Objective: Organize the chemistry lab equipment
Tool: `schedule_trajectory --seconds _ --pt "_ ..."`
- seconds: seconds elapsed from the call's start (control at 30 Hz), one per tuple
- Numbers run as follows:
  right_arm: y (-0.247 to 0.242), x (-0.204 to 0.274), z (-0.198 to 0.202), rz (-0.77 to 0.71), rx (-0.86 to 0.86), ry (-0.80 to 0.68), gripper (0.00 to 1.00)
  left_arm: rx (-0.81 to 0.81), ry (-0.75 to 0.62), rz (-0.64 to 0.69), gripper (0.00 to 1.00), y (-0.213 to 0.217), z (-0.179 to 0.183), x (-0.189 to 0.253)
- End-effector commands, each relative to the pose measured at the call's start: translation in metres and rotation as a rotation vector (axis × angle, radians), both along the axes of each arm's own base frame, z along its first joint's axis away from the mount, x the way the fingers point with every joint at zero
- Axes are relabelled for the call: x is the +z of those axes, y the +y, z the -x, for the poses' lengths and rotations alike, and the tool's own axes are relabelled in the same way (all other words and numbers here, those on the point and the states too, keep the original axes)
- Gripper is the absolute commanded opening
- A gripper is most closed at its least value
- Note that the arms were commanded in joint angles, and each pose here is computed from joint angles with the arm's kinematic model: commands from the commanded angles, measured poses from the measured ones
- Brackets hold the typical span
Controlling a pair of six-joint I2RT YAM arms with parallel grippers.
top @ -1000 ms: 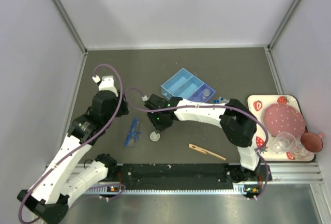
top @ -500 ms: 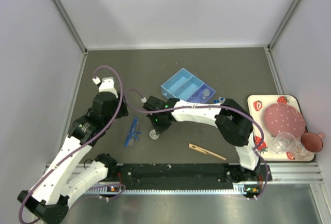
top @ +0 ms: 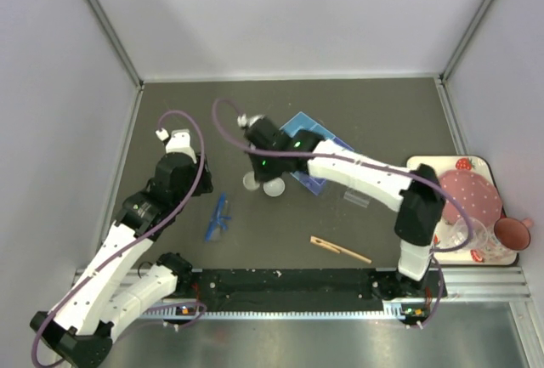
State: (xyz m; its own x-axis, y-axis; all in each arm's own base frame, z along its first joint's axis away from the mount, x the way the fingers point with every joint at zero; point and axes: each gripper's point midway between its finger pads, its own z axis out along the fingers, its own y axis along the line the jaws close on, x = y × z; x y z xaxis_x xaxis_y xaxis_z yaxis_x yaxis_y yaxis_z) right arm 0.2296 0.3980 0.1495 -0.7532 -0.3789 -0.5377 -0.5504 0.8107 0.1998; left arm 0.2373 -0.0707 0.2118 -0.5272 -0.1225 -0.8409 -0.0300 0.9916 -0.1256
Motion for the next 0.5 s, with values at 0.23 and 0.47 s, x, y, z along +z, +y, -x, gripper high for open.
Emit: schedule_trajectory --seconds 0.23,0.47 --pt "-0.123 0.083 -0.148 -0.037 -0.371 -0.196 0.0 -0.042 -0.01 0.019 0.58 -0.011 -0.007 -0.006" --pt "-0.159 0.048 -0.204 0.0 -0.466 -0.123 0.0 -0.054 0.001 0.019 0.58 -0.013 -0.007 -0.009"
